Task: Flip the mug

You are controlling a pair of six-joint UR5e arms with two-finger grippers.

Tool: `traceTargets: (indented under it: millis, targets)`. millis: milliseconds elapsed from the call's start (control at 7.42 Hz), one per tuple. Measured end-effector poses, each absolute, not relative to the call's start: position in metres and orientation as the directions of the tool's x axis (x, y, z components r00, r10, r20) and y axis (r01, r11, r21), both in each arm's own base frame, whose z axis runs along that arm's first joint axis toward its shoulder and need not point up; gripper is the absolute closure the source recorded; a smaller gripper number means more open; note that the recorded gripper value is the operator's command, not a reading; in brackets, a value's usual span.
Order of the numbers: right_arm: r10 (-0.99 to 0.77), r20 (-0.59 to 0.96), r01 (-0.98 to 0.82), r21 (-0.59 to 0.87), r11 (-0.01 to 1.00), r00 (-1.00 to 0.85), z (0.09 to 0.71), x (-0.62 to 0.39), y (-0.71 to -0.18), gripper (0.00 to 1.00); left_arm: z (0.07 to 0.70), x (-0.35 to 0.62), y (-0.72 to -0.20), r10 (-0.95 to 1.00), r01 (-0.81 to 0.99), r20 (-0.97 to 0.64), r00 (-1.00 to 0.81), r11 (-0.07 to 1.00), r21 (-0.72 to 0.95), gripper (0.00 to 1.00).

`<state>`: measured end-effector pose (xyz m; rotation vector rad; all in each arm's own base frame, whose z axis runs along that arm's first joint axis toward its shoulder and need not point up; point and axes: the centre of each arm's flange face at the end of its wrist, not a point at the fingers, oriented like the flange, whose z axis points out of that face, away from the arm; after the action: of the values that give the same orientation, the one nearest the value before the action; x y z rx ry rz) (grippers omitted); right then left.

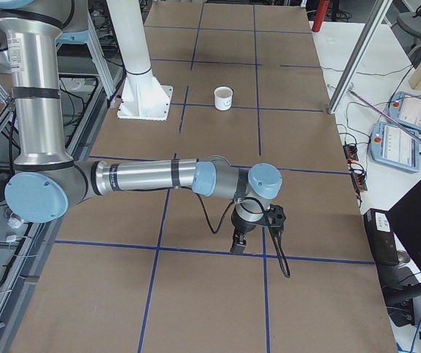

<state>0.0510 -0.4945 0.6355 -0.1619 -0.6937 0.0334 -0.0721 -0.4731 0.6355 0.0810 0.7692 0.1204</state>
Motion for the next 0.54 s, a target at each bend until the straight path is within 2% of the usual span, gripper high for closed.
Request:
traceTargets:
  millis: [539]
  targets:
    - [0.084,0.634,0.023,-0.159,0.987,0.769,0.6353,0.0510,-0.4946,0.00,0.6299,-0.0723,-0.4743,0.150,-0.082,-0.684,0.714,0.988,0.132,0.00]
